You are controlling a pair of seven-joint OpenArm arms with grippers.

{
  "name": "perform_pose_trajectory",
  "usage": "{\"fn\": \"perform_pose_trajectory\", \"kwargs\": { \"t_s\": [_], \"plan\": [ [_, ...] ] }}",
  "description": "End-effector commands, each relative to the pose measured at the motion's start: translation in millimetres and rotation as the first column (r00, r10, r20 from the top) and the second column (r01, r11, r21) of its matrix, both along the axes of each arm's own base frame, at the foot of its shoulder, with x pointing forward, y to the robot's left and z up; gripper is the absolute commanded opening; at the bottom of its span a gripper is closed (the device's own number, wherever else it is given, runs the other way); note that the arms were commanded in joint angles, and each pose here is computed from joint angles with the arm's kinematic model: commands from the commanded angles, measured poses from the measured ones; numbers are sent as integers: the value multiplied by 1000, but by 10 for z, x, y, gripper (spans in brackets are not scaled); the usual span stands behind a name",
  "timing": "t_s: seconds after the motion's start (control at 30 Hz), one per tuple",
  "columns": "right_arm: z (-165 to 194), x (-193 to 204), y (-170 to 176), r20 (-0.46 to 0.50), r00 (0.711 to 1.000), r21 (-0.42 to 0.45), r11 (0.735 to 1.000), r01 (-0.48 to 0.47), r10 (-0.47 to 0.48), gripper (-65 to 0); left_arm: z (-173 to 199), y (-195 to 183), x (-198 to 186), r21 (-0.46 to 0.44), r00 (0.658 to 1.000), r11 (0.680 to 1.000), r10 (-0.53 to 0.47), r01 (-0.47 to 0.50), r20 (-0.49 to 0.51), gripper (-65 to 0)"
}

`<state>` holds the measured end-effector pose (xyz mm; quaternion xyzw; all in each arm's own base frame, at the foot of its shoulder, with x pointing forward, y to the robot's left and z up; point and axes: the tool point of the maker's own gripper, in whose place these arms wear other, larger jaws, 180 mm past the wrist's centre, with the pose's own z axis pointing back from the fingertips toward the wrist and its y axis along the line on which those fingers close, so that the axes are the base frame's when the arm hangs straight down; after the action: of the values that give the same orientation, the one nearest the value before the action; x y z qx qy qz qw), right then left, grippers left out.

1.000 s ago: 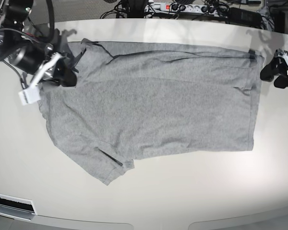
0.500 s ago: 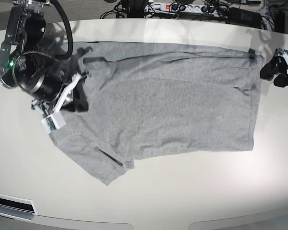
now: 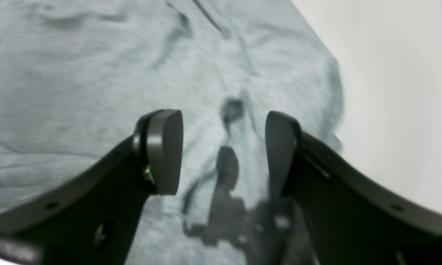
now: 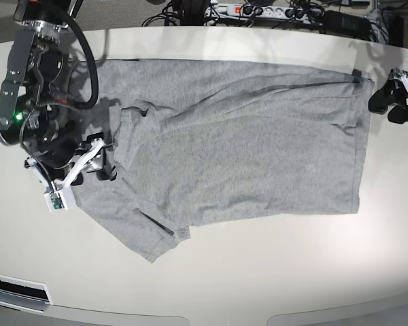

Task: Layout the t-shirt on the table in an organized manner, then fold the t-shirt properly
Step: 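Move the right gripper to the sleeve and grasp it, then grasp the shirt's collar-side corners with both grippers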

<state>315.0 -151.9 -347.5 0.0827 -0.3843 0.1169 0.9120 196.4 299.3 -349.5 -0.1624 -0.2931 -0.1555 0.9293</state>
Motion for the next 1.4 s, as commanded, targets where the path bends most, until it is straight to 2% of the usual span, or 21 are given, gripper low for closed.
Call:
{"fn": "perform_pose_trajectory", "kwargs": {
  "t_s": [0.0, 0.07, 0.17, 0.23, 0.33, 0.4, 0.47, 0.63, 0.73, 0.8, 0.83, 0.87, 0.93, 1.1, 1.27, 1.37],
  "plan": [
    [156, 103, -30, 46, 999, -1, 1000, 1, 0, -275, 123, 31, 84, 7, 999, 1000, -10, 10, 38, -245],
    [133, 74, -70, 5, 1000, -21, 1000, -9, 9, -294, 122, 40, 90, 6, 999, 1000, -1, 0, 36, -245],
    [82, -57, -41, -61, 994, -8, 996, -88, 87, -404, 115, 65, 98, 9, 999, 1000, 22, -22, 31, -245],
    [46, -191, 7, -116, 979, 18, 986, -165, 166, -461, 113, 55, 87, 11, 1000, 1000, 8, -8, 29, -245],
    [-11, -375, 14, -172, 959, 55, 974, -219, 226, -462, 93, 58, 60, 17, 1000, 1000, 3, -4, 13, -245],
    [-69, -482, -46, -198, 954, 57, 974, -220, 227, -469, 88, 62, 55, 18, 1000, 1000, 5, -5, 10, -245],
    [-112, -591, -108, -210, 952, 74, 975, -209, 221, -508, 87, 78, 65, 18, 1000, 1000, 22, -22, 8, -247],
    [-82, -903, -150, -165, 957, 218, 955, -202, 240, -531, 82, 67, 51, 27, 1000, 1000, -2, 2, 10, -248],
    [-106, -1086, -220, -177, 961, 268, 950, -159, 211, -534, 77, 58, 36, 35, 1000, 999, -26, 25, 11, -248],
    [-165, -1196, -247, -206, 958, 269, 953, -142, 201, -599, 79, 49, 43, 30, 1000, 999, -23, 22, 16, -276],
    [-204, -1243, -264, -224, 955, 259, 956, -136, 197, -650, 78, 35, 49, 23, 1000, 1000, -19, 18, 23, -331],
    [-237, -1280, -279, -237, 953, 249, 960, -131, 192, -650, 81, 14, 61, 11, 999, 1000, -12, 12, 35, -418],
    [-291, -1301, -316, -242, 955, 217, 969, -121, 174, -650, 51, -46, 53, -14, 999, 1000, -2, 3, 42, -647],
    [-419, -1216, -259, -226, 956, 105, 980, -168, 188, -650, -63, -215, -13, -60, 1000, 998, -2, 4, 29, -650],
    [-607, -1206, -167, -250, 937, -55, 962, -266, 244, -650, -282, -341, -46, 24, 996, 996, -88, 88, 13, -650],
    [-658, -1139, -264, -250, 953, -141, 967, -211, 172, -650, -436, -469, -59, 84, 985, 981, -173, 173, -12, -650]
  ]
}}
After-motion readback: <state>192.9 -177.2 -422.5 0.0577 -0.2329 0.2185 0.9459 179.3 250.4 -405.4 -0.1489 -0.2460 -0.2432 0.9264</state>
